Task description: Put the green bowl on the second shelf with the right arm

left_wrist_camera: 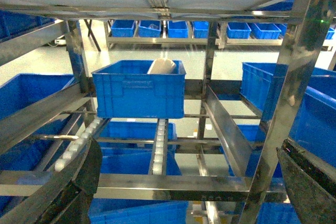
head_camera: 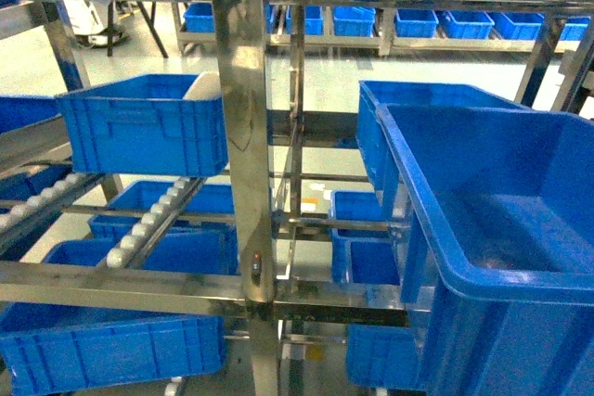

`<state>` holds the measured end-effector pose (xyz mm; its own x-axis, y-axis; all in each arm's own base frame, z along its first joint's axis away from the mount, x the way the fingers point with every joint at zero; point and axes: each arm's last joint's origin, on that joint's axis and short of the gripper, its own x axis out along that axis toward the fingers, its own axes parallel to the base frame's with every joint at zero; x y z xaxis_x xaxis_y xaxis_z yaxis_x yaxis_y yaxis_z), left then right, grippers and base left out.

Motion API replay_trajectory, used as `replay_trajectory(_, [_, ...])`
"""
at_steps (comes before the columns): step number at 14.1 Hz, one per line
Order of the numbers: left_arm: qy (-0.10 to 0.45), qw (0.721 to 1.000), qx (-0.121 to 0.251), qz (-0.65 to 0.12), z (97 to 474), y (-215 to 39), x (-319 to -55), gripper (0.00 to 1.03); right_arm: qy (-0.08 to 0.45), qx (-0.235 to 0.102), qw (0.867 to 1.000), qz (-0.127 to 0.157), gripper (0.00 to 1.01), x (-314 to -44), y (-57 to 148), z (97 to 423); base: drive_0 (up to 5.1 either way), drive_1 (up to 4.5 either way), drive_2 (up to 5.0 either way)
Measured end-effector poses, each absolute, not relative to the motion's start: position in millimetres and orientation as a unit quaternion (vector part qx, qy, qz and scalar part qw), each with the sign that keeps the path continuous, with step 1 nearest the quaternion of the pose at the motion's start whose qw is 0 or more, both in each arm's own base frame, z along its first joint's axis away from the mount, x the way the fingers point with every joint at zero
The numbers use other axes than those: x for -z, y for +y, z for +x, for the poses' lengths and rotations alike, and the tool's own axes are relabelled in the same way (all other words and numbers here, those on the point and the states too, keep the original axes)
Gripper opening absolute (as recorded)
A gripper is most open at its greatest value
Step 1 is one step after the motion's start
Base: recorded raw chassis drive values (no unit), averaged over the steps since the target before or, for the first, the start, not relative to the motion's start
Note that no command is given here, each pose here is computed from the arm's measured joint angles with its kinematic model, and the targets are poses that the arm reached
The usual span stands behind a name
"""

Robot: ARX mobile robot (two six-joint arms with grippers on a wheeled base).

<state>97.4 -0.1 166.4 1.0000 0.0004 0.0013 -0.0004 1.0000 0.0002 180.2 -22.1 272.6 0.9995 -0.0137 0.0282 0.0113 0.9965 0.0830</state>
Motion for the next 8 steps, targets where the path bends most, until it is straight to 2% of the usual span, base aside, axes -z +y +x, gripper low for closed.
replay_trajectory(2, [0.000, 1.000, 0.000, 0.000, 97, 0, -166, 0.98, 0.033, -0.006, 0.999, 0.040, 0.02, -252, -23, 196, 0.0, 0.00, 0.0])
replay_trajectory(6, [-0.001, 1.000, 0.000, 0.000, 97, 0, -166, 0.98, 0.064, -0.010, 0.998, 0.022, 0.02, -229, -29, 217, 0.0, 0.00, 0.0])
replay_trajectory(8, [-0.001, 1.000, 0.000, 0.000, 97, 0, -166, 0.98, 0.095, -0.016, 0.995, 0.011, 0.02, -205, -31, 229, 0.0, 0.00, 0.0])
